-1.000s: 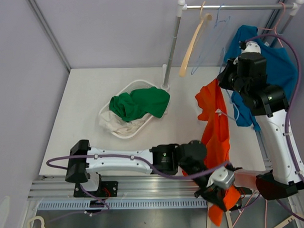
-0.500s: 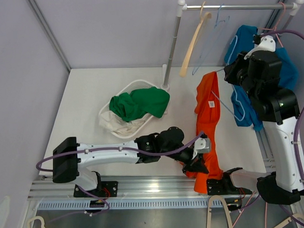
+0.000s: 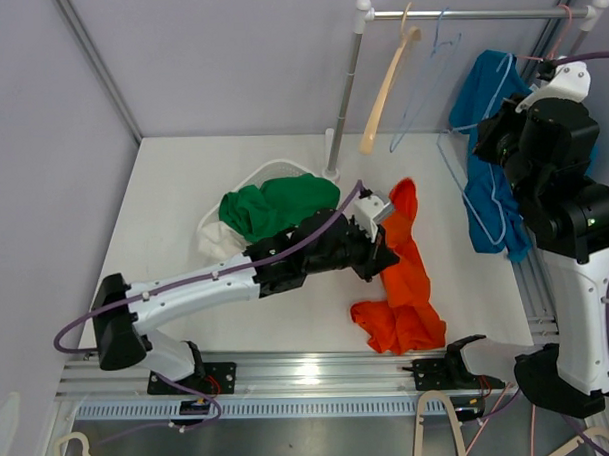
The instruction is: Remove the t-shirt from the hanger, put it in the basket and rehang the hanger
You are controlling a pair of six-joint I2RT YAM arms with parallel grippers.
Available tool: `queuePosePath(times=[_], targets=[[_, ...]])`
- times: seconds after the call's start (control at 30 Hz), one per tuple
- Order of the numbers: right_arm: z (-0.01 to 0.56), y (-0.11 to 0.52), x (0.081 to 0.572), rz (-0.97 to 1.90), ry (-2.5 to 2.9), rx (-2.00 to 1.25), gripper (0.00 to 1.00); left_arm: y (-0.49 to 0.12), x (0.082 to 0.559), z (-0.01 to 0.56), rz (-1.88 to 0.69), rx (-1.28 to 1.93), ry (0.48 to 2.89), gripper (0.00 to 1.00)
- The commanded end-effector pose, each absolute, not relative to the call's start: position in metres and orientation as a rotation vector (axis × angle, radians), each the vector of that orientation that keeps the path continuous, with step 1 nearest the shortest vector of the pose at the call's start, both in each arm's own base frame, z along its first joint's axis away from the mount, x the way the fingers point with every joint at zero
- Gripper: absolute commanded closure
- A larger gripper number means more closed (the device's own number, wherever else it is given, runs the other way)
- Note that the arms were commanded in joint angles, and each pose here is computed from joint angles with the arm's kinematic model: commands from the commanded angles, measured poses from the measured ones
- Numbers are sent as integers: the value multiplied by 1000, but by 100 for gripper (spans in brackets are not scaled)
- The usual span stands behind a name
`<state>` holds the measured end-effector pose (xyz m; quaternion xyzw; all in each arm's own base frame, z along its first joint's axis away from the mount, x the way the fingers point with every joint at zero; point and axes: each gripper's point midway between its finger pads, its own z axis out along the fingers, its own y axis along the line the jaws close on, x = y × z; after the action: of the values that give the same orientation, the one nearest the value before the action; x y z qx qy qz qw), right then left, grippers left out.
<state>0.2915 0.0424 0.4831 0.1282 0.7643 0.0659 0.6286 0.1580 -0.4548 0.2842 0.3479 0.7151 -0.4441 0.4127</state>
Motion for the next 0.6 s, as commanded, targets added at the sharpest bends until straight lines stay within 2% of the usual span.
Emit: queuePosePath(times=[0.0,0.13,0.23,0.27,0.33,0.37,0.4,0.47,0.5,0.57], targets=[[520,16,297,26,1597,347,100,-416,165,320,-1083,723,1819,99],[531,14,313,-13,1559,364,100,-369,172,357,-1005,637,1789,99],[534,10,335,-37,1517,362,100,-345,169,407,-1062,641,1698,99],[527,15,351,-20,1539,336,100,-335,173,444,-1083,613,1627,99],[529,3,371,5,1517,363,100,-330,178,462,-1070,647,1581,99],[531,3,379,27,1513,360,100,-321,193,473,-1046,618,1564,99],[531,6,394,56,1505,350,100,-309,194,519,-1067,590,1459,99],[533,4,408,63,1495,348,100,-300,224,536,-1052,559,1433,99],[532,6,422,68,1496,343,100,-284,220,587,-1071,514,1318,99],[534,8,435,76,1491,338,100,-274,251,621,-1019,454,1234,99]])
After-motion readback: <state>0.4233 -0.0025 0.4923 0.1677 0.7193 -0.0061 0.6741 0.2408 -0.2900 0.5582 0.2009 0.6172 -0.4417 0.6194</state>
